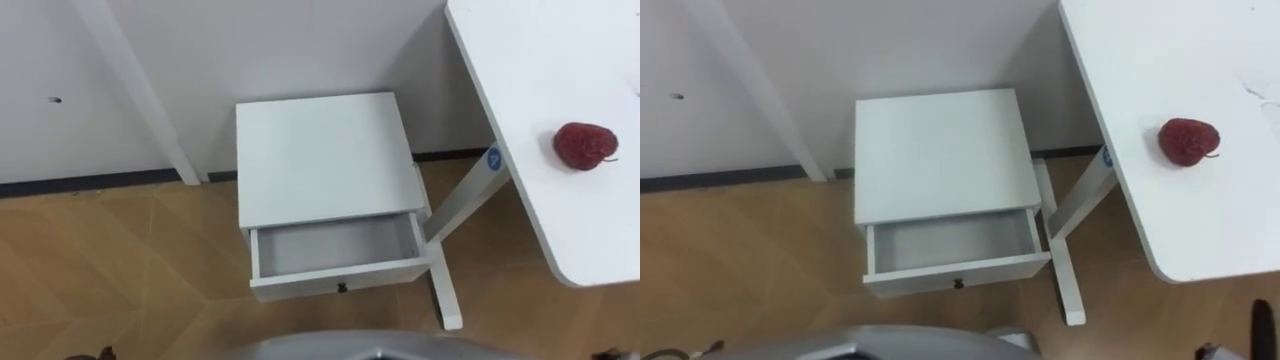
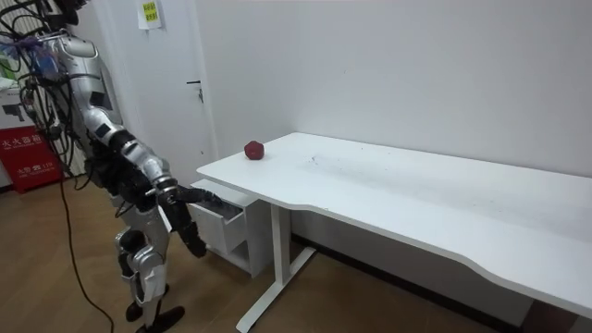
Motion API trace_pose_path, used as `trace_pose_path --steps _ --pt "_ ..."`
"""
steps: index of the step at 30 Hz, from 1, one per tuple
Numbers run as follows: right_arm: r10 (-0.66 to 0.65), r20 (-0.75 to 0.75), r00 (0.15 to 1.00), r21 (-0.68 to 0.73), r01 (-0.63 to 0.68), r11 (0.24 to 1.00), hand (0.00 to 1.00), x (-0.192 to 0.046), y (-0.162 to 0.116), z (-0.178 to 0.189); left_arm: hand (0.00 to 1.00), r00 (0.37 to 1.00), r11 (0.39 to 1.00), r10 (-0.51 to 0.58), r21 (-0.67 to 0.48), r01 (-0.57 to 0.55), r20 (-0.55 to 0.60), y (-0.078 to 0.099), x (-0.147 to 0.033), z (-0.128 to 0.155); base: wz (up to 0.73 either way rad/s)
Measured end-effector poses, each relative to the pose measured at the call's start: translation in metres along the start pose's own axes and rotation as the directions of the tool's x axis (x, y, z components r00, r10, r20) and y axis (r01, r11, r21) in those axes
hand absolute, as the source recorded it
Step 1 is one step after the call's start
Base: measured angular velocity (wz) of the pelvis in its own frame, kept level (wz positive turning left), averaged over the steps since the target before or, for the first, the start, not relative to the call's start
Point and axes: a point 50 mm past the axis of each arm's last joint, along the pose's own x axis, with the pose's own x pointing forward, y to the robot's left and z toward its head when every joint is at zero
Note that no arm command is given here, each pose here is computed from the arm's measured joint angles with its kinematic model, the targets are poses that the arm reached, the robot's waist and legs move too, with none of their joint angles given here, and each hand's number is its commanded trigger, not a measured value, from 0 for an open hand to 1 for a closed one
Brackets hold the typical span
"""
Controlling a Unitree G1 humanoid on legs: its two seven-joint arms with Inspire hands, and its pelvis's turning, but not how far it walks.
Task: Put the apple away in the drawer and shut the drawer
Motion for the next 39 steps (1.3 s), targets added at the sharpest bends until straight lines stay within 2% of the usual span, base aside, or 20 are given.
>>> trace_pose_path --steps 4,11,16,19,22,25,27,28,30,33,37,39 --pt "0.065 0.112 0.992 -0.023 -0.062 0.998 0.00 -0.010 0.033 0.018 0.00 0.999 1.000 0.016 -0.006 -0.016 0.052 0.005 0.002 0.012 0.01" --pt "0.209 0.281 0.937 -0.071 -0.196 0.978 0.00 -0.044 0.086 0.036 0.00 0.998 1.000 0.003 0.013 -0.004 0.069 0.003 0.002 0.016 -0.08" --pt "0.349 0.445 0.824 -0.243 -0.264 0.933 0.00 -0.073 0.111 0.040 0.00 0.997 0.999 -0.008 0.040 0.005 0.079 0.002 0.002 0.018 0.01" --pt "0.479 0.491 0.728 -0.390 -0.308 0.868 0.00 -0.091 0.126 0.032 0.00 0.995 0.998 -0.024 0.057 0.019 0.099 -0.002 0.002 0.024 -0.03" --pt "0.617 0.456 0.641 -0.564 -0.328 0.757 0.00 -0.099 0.133 0.015 0.00 0.993 0.996 -0.052 0.078 0.043 0.109 -0.007 0.002 0.026 0.03" --pt "0.703 0.403 0.586 -0.665 -0.340 0.665 0.00 -0.104 0.137 0.005 0.00 0.992 0.995 -0.063 0.080 0.055 0.108 -0.008 0.002 0.026 0.00" --pt "0.775 0.316 0.548 -0.746 -0.361 0.559 0.00 -0.108 0.140 -0.010 0.00 0.992 0.994 -0.065 0.092 0.055 0.107 -0.007 0.002 0.025 0.00" --pt "0.791 0.291 0.538 -0.764 -0.368 0.531 0.00 -0.109 0.140 -0.014 0.00 0.992 0.994 -0.065 0.094 0.055 0.108 -0.007 0.002 0.026 0.00" --pt "0.839 0.187 0.511 -0.811 -0.401 0.425 0.00 -0.112 0.142 -0.028 0.00 0.992 0.993 -0.067 0.100 0.056 0.111 -0.007 0.002 0.026 0.00" --pt "0.870 0.099 0.483 -0.848 -0.416 0.327 0.00 -0.114 0.141 -0.039 0.00 0.991 0.993 -0.070 0.106 0.058 0.113 -0.008 0.002 0.027 0.01" --pt "0.899 0.026 0.437 -0.891 -0.397 0.218 0.00 -0.114 0.141 -0.046 0.00 0.991 0.991 -0.072 0.117 0.060 0.108 -0.008 0.001 0.024 0.09" --pt "0.911 -0.042 0.411 -0.925 -0.361 0.120 0.00 -0.113 0.138 -0.054 0.00 0.991 0.990 -0.077 0.126 0.063 0.106 -0.007 0.001 0.023 0.06"
